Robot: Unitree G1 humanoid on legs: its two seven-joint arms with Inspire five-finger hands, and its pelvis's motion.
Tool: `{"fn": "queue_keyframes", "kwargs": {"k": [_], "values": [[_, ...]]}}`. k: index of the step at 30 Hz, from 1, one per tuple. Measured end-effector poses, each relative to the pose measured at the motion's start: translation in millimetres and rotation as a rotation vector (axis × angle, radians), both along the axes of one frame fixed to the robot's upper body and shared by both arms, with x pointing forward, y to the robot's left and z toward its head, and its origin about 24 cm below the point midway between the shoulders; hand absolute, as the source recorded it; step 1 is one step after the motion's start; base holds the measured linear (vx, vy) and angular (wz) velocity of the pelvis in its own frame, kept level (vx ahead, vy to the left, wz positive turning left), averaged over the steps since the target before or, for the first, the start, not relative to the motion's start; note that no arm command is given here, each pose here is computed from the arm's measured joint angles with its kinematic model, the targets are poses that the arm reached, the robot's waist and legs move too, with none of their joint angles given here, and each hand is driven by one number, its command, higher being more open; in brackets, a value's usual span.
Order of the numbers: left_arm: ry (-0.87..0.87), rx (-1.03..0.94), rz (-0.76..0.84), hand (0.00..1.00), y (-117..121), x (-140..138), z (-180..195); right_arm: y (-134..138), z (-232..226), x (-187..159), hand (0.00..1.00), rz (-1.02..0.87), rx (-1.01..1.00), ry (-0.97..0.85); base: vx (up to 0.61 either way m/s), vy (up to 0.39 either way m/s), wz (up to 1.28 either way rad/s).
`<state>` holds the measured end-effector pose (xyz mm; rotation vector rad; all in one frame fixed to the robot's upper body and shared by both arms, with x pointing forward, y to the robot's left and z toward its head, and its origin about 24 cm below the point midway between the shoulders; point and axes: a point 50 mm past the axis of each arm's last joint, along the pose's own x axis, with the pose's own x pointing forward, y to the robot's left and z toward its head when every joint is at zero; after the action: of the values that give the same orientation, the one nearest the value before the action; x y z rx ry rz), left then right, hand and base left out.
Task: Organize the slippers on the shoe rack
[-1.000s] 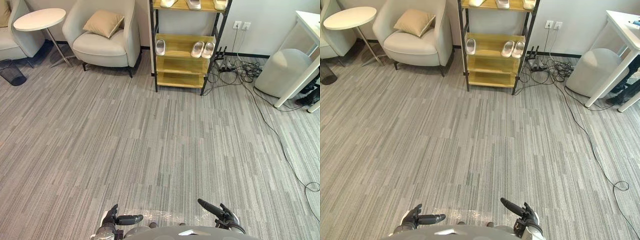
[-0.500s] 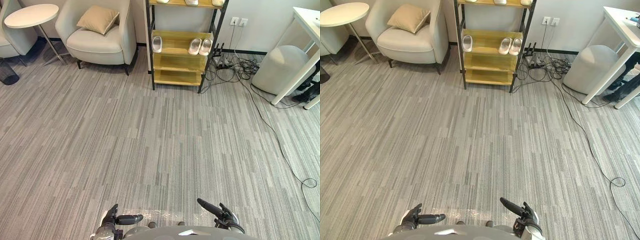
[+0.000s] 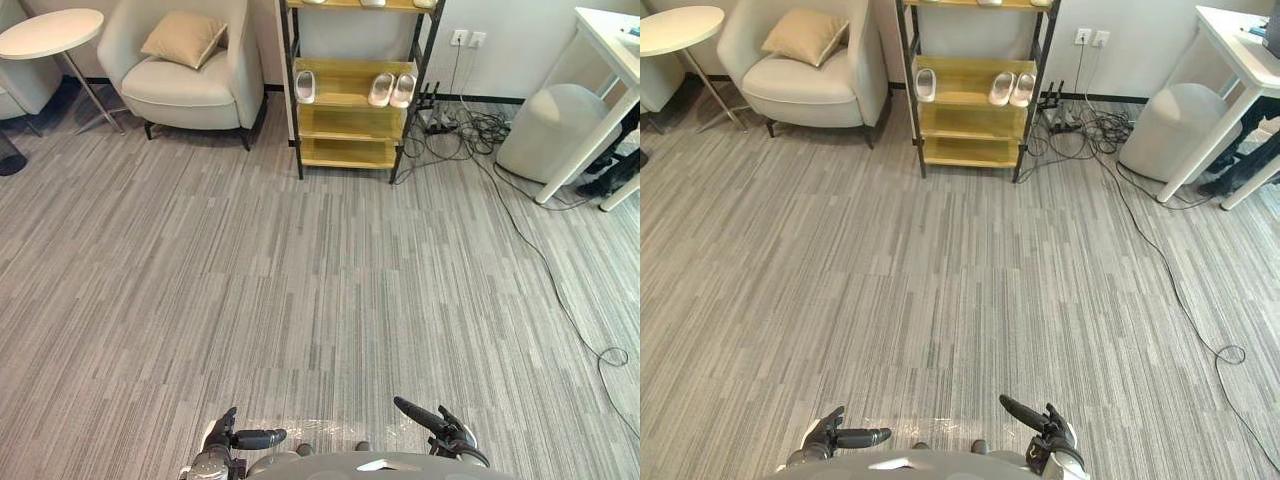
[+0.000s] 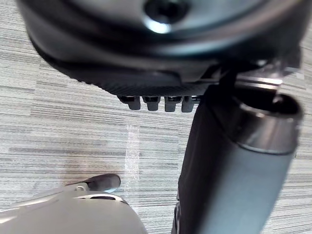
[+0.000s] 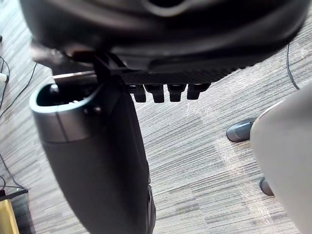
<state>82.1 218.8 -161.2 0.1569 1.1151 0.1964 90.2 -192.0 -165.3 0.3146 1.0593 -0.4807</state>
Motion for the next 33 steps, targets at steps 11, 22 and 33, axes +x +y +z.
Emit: {"fn": "queue_keyframes", "kwargs": {"k": [11, 22, 33], "values": [[-0.132, -0.037, 0.071, 1.0, -7, 24, 8, -11, 4, 6, 1.0, -0.017, -0.03, -0.036, 0.04, -0.017, -0.22], [-0.191, -0.015, 0.092, 1.0, 0, 42, 15, -3, 7, 25, 1.0, 0.061, -0.025, -0.063, 0.34, 0.195, -0.44], [-0.15, -0.052, 0.053, 1.0, -19, 41, 9, -11, 20, 48, 1.0, 0.132, -0.073, -0.165, 0.53, 0.038, 0.13]]}}
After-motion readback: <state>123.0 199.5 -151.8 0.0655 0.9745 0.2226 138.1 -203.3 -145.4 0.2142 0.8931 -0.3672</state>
